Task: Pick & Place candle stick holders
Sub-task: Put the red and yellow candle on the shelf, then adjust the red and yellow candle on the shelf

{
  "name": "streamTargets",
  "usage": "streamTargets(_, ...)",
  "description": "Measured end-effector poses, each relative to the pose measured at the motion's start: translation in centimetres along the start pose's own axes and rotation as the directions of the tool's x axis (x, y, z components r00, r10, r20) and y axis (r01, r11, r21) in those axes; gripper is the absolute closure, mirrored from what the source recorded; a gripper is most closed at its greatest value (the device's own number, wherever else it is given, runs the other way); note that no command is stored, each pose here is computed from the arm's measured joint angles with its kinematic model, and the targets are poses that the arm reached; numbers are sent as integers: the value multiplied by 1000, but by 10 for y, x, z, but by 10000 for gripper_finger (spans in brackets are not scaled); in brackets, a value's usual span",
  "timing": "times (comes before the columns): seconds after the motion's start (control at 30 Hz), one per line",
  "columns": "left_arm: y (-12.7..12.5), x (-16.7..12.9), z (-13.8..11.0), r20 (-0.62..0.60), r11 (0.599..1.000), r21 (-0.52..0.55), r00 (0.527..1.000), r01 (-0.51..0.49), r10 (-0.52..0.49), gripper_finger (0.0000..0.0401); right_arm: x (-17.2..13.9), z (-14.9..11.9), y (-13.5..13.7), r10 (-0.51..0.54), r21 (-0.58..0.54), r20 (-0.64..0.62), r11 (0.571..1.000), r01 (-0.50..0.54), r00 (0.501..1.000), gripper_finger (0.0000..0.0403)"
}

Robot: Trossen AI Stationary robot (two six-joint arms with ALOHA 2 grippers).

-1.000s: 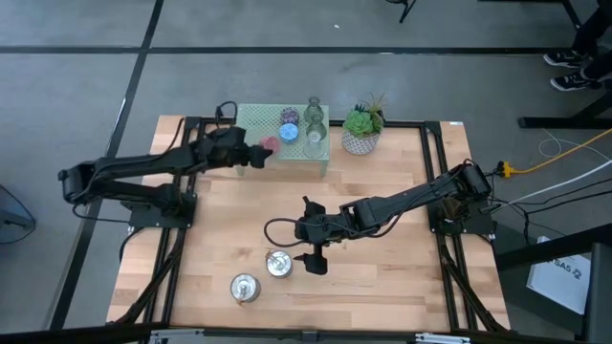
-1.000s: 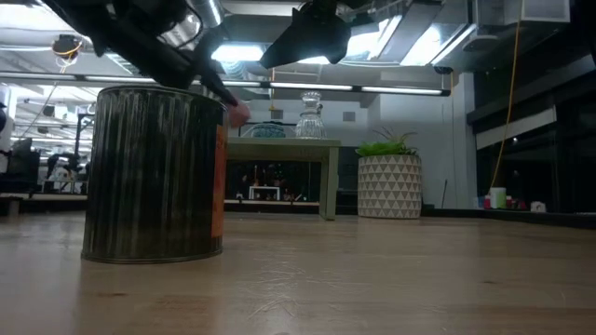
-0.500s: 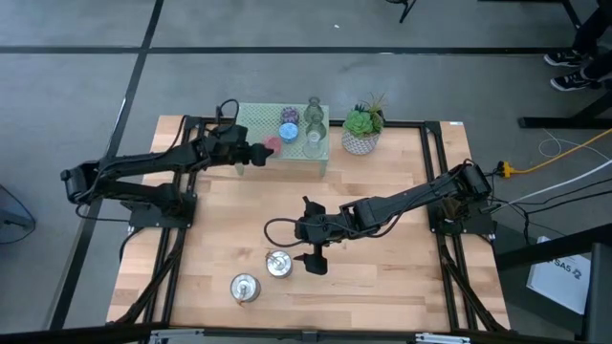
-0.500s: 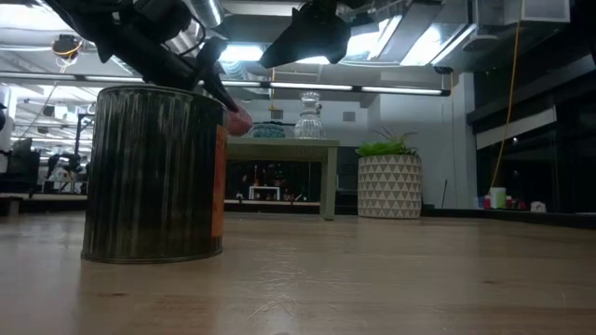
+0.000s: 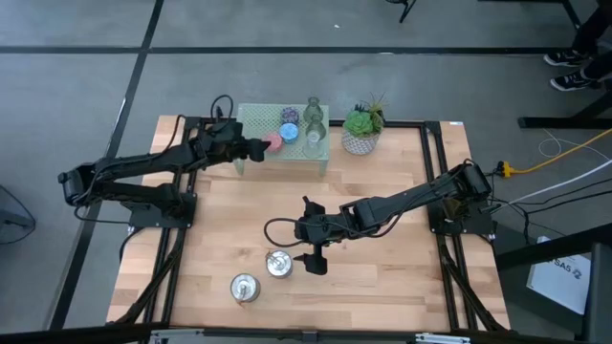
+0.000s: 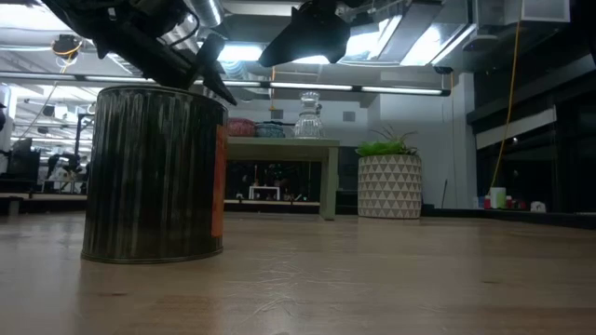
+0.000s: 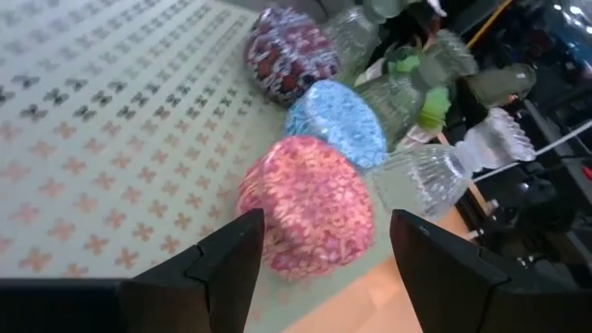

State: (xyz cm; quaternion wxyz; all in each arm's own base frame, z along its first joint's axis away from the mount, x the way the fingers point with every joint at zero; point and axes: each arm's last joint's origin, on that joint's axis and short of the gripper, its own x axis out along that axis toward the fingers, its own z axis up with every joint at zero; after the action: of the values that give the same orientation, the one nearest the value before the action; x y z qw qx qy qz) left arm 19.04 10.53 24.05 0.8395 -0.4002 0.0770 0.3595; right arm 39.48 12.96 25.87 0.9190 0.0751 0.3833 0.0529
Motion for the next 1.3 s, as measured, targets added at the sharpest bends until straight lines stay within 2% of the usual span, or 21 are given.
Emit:
streamTargets(0.07,-2,-1,2,16,999,45,1000,21,-22,169,0,0,0,0,0,0,1000,0,1000,13)
streamTargets(0.17,-7,-7,7,63,982,179,995,59,-72,173,0,0,0,0,0,0,1000,0,1000,13)
streamTargets(0.23,-7,-12,10,96,968,246,994,36,-62,178,0,0,0,0,0,-1,1000,0,1000,13)
streamTargets(0.33,-6,-20,14,170,948,315,985,-40,-15,194,0,0,0,0,0,-1,1000,0,1000,13)
streamTargets(0.43,-2,-28,16,250,937,306,964,-169,92,227,0,0,0,-1,0,-1,1000,1,1000,13)
streamTargets(0.53,5,-32,12,274,889,346,938,-301,211,276,0,0,0,-1,0,-1,1000,1,1000,13)
streamTargets(0.6,8,-31,7,244,853,398,935,-337,256,316,0,0,0,-1,0,-1,1000,1,1000,13)
streamTargets(0.7,7,-25,-1,187,819,478,948,-317,258,375,0,0,0,-1,1,0,1000,1,1000,13)
streamTargets(0.77,3,-21,-6,161,814,507,959,-285,235,393,0,0,0,-3,1,0,1000,3,1000,13)
streamTargets(1.0,2,-4,-19,131,768,563,951,-305,282,399,0,0,0,-3,3,1,1000,3,1000,13)
streamTargets(1.1,-1,2,-23,108,774,572,961,-271,256,398,0,0,0,-2,4,2,1000,2,1000,13)
streamTargets(1.3,-8,7,-29,106,753,617,972,-229,209,398,0,0,0,-2,4,2,1000,2,1000,13)
